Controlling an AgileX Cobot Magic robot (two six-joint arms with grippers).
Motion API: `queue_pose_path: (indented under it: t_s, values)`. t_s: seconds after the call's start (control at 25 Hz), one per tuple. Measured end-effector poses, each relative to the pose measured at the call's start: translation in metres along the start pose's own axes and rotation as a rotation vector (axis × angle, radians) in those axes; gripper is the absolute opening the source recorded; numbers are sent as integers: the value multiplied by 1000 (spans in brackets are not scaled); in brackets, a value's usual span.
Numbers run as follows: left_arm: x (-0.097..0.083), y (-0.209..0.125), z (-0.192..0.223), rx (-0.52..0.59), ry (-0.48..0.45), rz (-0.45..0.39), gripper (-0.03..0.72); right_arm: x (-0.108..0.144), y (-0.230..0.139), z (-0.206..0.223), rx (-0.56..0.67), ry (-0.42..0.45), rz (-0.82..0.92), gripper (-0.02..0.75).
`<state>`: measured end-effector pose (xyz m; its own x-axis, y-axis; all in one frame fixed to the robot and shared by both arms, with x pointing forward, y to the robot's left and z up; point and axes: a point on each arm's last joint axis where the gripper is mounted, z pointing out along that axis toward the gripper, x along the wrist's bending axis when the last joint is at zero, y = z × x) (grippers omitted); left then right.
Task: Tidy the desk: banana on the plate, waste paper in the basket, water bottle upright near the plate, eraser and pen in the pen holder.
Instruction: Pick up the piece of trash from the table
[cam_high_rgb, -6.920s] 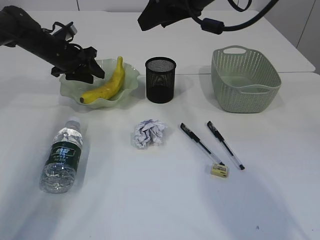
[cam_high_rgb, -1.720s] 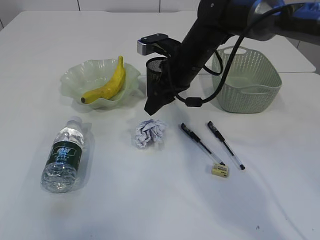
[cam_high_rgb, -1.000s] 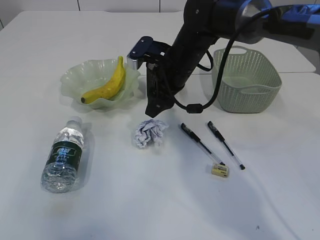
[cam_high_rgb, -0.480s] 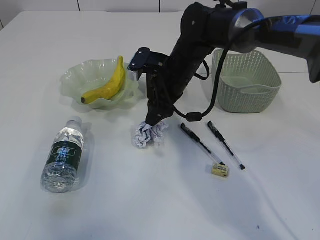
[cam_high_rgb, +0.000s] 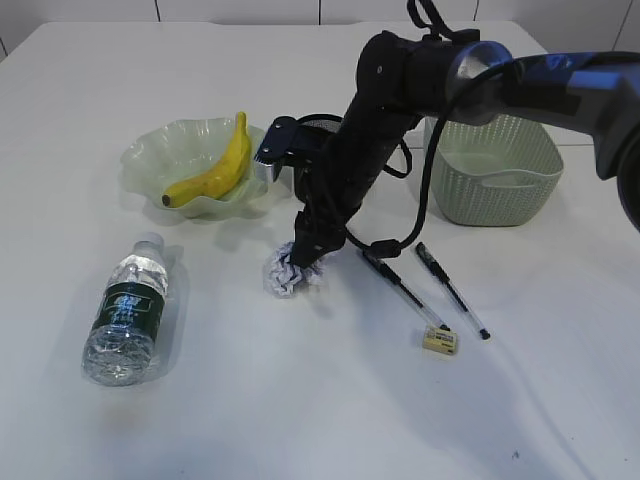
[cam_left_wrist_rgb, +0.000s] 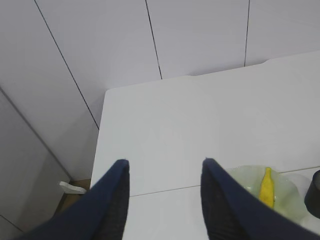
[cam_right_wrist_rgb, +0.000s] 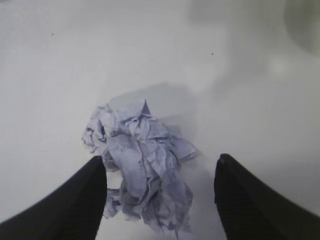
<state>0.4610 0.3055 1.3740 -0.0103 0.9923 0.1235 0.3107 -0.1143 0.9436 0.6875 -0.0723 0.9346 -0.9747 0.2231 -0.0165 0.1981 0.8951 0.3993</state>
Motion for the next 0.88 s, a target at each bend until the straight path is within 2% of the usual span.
queue_pose_path:
  t_s: [0.76, 0.88]
  values:
    - [-1, -1, 6, 12, -4, 0, 330, -1, -4, 20, -15, 26, 10, 503]
    - [-1, -1, 6, 12, -4, 0, 330, -1, -4, 20, -16, 25, 11, 472]
